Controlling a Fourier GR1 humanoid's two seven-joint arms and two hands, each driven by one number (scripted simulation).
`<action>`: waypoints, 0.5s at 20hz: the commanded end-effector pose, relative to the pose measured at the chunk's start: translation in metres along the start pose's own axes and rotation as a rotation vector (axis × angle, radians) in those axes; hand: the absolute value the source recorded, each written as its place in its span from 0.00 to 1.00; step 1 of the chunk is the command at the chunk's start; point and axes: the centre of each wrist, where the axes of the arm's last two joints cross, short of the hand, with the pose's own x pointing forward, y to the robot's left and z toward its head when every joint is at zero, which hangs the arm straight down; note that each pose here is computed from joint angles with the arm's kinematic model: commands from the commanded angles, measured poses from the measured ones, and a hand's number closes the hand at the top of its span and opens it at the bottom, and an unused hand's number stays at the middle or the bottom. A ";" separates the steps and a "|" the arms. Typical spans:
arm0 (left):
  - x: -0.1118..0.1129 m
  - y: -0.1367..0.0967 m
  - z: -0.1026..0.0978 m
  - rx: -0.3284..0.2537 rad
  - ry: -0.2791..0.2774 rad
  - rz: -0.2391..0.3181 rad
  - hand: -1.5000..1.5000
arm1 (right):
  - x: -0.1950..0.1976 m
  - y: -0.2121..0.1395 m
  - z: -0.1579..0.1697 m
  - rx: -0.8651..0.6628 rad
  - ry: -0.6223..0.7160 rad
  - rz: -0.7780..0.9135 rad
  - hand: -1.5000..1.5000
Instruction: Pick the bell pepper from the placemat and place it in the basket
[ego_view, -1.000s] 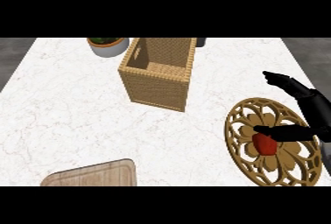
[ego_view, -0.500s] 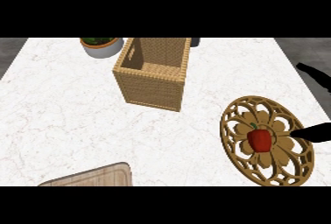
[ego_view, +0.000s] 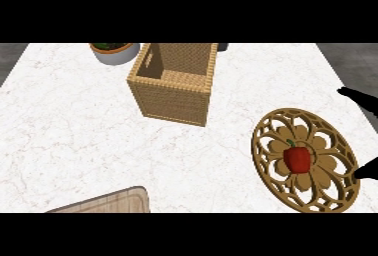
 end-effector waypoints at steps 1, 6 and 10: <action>0.107 0.027 -0.023 0.179 -0.619 -0.015 0.50 | 0.004 -0.009 0.005 0.051 0.031 0.036 0.00; 0.105 0.026 -0.022 0.202 -0.639 0.005 0.50 | 0.011 -0.017 0.009 0.064 0.037 0.053 0.00; 0.104 0.023 -0.023 0.196 -0.647 0.013 0.50 | 0.018 -0.018 0.009 0.047 0.016 0.012 0.00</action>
